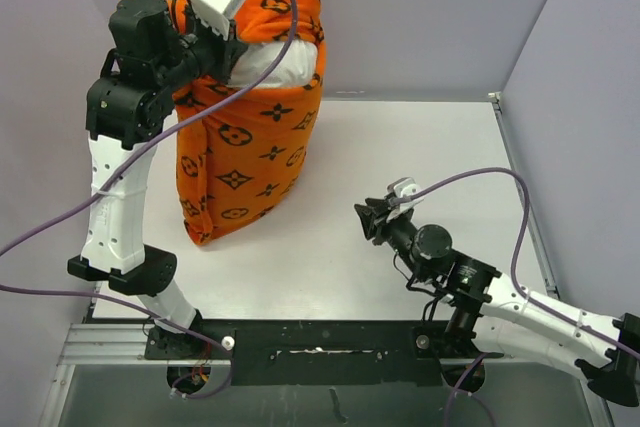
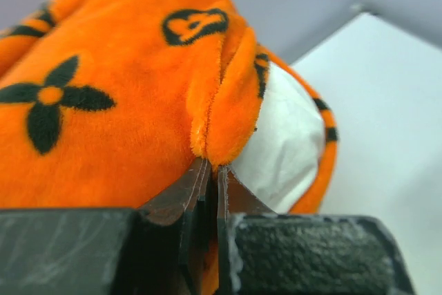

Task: Remove the pillowcase from the pillow
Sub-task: Remove the pillow from the pillowcase.

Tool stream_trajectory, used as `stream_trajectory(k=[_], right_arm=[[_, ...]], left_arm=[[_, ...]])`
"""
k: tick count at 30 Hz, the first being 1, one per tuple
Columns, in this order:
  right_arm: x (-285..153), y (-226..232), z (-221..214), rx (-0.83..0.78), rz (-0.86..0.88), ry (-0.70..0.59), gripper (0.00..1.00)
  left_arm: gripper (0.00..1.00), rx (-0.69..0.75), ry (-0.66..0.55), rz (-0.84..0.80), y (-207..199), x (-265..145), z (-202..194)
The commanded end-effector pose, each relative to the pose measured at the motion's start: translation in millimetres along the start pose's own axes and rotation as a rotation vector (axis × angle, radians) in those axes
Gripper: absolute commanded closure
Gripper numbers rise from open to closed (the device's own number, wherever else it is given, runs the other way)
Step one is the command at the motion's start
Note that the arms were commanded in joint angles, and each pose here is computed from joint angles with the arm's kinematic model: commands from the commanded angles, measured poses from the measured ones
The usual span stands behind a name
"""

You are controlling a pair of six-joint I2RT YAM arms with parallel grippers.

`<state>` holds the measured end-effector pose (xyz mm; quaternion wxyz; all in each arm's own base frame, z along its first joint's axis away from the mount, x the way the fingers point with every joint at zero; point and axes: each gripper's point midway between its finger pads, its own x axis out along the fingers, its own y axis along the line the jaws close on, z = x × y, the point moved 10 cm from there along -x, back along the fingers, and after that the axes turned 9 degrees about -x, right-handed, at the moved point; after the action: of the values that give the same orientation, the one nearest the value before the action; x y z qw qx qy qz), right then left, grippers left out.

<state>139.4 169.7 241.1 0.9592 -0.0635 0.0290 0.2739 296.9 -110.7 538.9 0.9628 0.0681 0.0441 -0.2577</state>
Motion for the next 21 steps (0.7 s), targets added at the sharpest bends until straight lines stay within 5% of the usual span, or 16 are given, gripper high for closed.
stream_trajectory(k=[1,8,13,21], right_arm=[[1.0,-5.1,93.3,-0.03,0.032,-0.285,0.63],[50.1,18.3,185.5,-0.163,0.244,-0.403,0.25],[81.0,11.9,212.4,-0.181,0.385,-0.368,0.23],[111.1,7.2,228.2,-0.24,0.384,-0.368,0.18]], left_arm=[[1.0,-0.215,-0.042,-0.331,-39.0,-27.9,11.6],[1.0,-0.336,-0.019,-0.45,-51.2,-30.4,15.3],[1.0,-0.357,-0.026,-0.488,-57.7,-36.3,18.1],[1.0,-0.378,-0.013,-0.517,-62.8,-39.0,17.0]])
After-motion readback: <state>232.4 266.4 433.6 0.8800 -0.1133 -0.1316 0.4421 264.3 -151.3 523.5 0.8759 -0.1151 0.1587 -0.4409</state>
